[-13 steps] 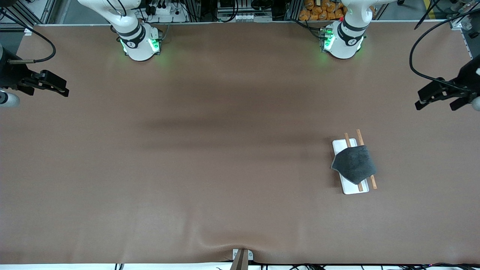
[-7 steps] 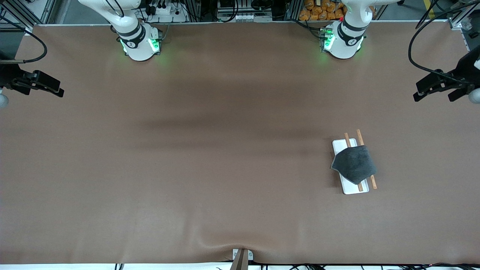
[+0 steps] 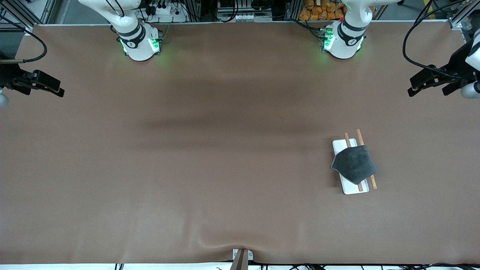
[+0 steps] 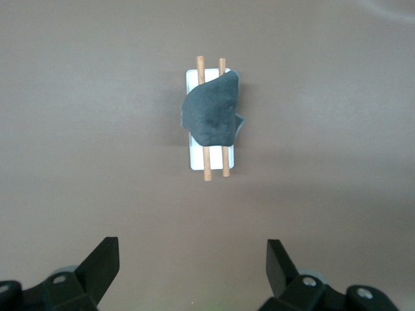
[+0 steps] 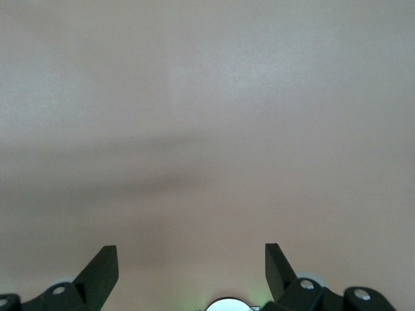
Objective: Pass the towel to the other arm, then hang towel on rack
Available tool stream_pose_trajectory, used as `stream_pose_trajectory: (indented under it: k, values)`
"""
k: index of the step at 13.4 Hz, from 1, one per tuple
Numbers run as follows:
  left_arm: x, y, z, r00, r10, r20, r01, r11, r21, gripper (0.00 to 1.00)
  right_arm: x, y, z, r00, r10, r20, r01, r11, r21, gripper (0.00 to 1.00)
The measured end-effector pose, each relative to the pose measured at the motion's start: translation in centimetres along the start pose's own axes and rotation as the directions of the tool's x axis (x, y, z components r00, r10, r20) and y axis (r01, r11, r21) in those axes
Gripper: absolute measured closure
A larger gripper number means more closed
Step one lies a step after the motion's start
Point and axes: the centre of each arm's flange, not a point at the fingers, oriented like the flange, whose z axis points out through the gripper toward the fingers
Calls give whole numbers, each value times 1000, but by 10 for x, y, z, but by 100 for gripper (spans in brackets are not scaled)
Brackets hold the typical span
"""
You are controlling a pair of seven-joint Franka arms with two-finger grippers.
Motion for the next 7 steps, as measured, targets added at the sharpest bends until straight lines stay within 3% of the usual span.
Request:
stream_pose_trajectory:
  k: [7]
  values:
    - [-9, -3, -9, 1000, 0, -19, 1, 999, 41, 0, 0, 1, 0, 1000, 3, 0, -3, 1000, 0, 0]
